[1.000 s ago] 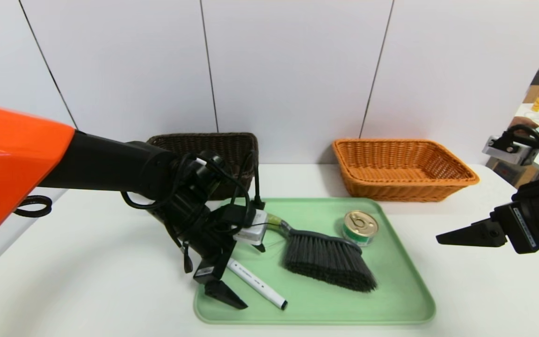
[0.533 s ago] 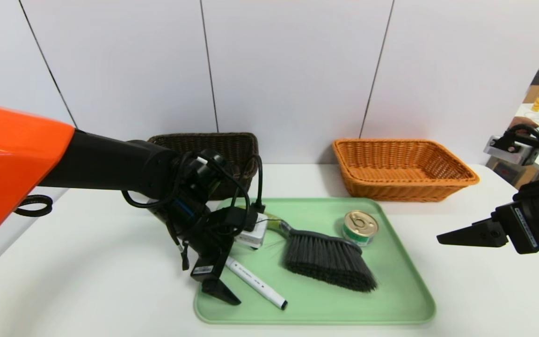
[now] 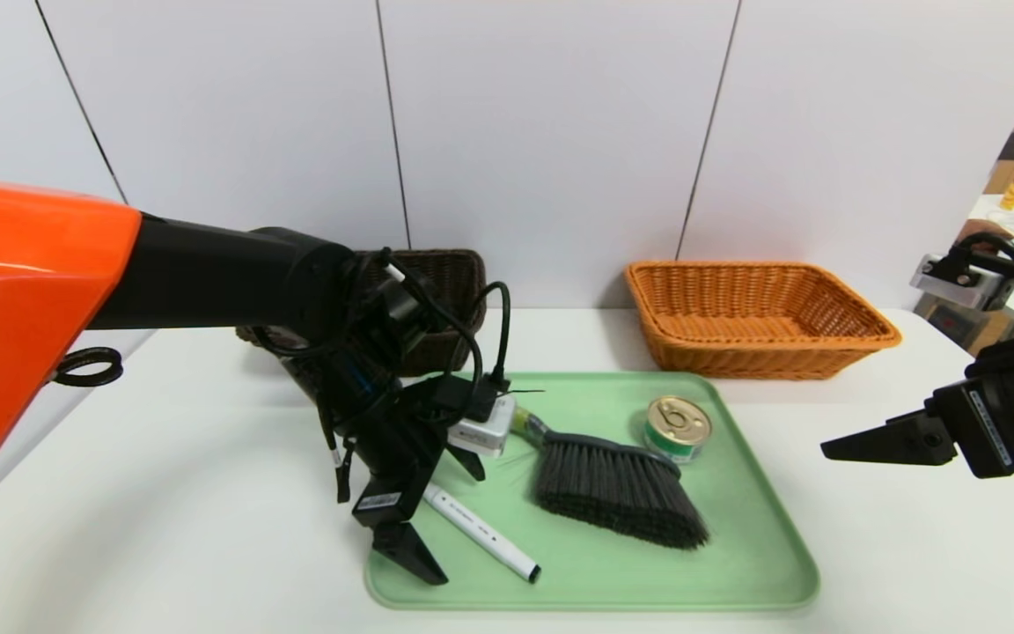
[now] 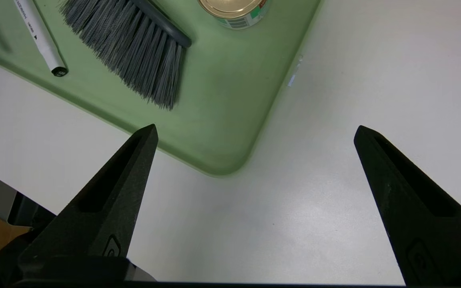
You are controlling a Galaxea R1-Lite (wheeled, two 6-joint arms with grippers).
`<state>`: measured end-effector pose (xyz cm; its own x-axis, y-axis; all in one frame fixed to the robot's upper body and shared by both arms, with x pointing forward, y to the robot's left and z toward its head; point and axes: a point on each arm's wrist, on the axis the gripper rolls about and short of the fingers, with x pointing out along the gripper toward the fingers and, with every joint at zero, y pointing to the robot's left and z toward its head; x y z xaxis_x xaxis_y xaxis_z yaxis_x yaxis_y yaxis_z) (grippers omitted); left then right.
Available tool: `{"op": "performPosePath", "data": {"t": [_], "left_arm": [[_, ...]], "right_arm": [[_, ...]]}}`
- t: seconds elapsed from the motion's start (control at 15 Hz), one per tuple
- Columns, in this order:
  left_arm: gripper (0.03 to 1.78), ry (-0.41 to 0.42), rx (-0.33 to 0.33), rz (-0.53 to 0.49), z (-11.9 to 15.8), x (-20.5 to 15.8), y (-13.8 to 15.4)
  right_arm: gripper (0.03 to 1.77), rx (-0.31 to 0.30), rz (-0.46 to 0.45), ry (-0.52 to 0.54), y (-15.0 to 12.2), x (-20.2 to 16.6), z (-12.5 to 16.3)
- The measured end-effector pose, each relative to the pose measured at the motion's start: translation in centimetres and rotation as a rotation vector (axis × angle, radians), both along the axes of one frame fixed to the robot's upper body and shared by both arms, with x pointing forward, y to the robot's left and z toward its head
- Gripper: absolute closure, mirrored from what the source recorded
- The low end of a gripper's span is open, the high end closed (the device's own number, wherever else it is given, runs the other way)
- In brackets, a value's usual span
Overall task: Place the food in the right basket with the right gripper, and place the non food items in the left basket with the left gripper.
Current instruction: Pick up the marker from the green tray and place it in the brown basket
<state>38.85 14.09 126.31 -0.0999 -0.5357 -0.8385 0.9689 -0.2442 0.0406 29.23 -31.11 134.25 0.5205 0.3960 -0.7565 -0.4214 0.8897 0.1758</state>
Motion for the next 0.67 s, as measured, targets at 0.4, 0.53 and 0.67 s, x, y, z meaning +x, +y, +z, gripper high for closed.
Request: {"op": "performPosePath", "data": {"t": [0.4,0.53,0.67], "left_arm": [[0.12,-0.007,0.0,-0.018,-1.1,0.5,-1.0],[0.12,-0.018,-0.008,-0.021,-1.3,0.7,-1.1],[0.12,-0.028,-0.014,-0.021,-1.4,0.8,-1.2]], "right_arm": [[0.1,0.0,-0.001,-0.001,0.0,0.0,0.0],[0.1,0.0,-0.001,-0.001,0.0,0.0,0.0],[0.1,0.0,-0.002,-0.002,0.0,0.0,0.0]]}}
